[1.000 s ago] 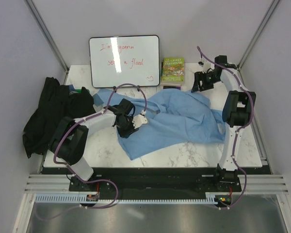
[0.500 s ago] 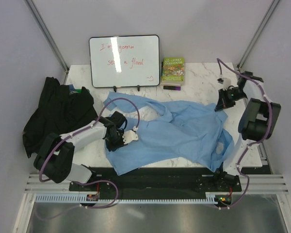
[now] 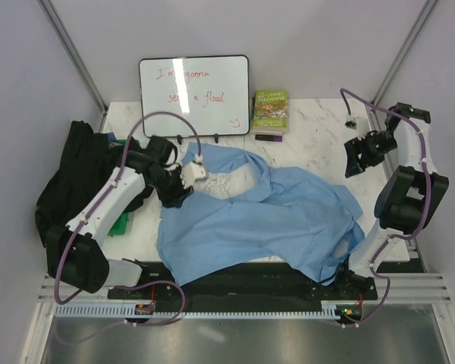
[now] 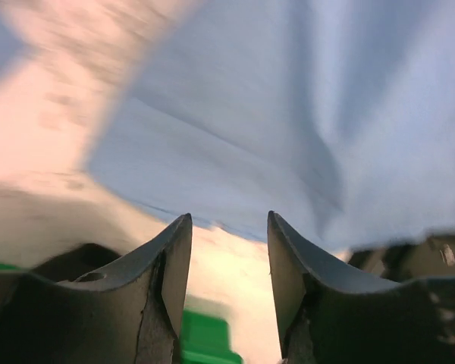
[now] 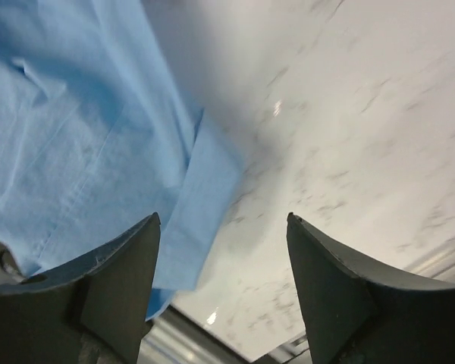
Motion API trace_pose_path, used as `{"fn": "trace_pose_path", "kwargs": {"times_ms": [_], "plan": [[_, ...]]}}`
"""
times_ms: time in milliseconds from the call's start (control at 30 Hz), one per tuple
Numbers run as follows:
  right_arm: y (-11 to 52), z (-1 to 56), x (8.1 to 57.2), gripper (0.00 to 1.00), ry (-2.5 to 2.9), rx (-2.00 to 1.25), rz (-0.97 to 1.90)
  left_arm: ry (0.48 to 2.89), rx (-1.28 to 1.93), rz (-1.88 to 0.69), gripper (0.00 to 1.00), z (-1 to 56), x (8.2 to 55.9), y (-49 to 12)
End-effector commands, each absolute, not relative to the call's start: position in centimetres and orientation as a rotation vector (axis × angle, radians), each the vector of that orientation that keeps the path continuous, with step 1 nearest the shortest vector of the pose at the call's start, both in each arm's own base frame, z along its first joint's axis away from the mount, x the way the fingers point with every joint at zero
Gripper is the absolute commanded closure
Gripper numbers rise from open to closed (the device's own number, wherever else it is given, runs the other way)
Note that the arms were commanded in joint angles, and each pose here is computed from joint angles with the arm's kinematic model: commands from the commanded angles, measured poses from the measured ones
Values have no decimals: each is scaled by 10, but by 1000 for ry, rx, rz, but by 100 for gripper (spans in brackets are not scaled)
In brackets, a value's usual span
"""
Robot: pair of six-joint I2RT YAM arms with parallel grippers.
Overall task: Fold and stack the long sleeve shirts
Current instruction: Flatten the shirt out
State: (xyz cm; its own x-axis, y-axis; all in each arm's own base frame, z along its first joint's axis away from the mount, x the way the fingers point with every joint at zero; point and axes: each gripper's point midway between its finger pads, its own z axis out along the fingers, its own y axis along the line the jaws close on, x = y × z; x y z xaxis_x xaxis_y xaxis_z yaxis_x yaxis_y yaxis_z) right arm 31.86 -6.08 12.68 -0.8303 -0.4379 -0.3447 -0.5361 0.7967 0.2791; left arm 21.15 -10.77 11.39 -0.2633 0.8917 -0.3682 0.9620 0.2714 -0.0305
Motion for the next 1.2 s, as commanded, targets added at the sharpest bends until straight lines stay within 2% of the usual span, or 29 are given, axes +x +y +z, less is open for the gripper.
{"fn": "trace_pose_path", "kwargs": {"times_ms": [0,167,200,300,333,467,533,600,733,800,833,867,967,1000,1067,1100,1167], "plan": [[-27,163,363,26,2580,-701,643,2127,1174,-360,46,185,324,-141],[39,164,405,30,2482,-652,806,2200,865,-222,43,192,410,-140],[51,163,408,31,2488,-609,846,2280,802,-228,43,168,424,-141],[82,154,416,35,2474,-594,907,2309,711,-239,42,164,452,-144],[90,146,413,37,2491,-596,918,2349,692,-226,42,146,461,-143],[88,122,412,43,2531,-573,883,2414,629,-169,41,120,486,-141],[84,106,401,46,2582,-574,869,2431,635,-199,41,111,486,-144],[82,96,394,49,2610,-575,867,2456,642,-265,46,100,482,-152],[82,85,378,49,2643,-574,887,2533,633,-316,51,78,480,-159],[83,88,376,49,2639,-560,906,2561,656,-432,69,78,478,-173],[82,92,378,49,2625,-549,915,2551,662,-480,89,84,478,-180],[80,96,379,49,2619,-538,913,2527,663,-520,97,95,480,-187],[73,115,385,48,2575,-507,927,2378,743,-703,98,146,475,-217],[67,124,390,48,2549,-492,919,2275,803,-756,98,182,467,-228],[64,136,390,47,2523,-476,950,2096,996,-751,98,226,441,-257],[57,143,393,48,2506,-460,936,1952,1079,-711,98,274,416,-265],[52,147,392,47,2503,-448,930,1742,1388,-656,98,283,353,-303]]}}
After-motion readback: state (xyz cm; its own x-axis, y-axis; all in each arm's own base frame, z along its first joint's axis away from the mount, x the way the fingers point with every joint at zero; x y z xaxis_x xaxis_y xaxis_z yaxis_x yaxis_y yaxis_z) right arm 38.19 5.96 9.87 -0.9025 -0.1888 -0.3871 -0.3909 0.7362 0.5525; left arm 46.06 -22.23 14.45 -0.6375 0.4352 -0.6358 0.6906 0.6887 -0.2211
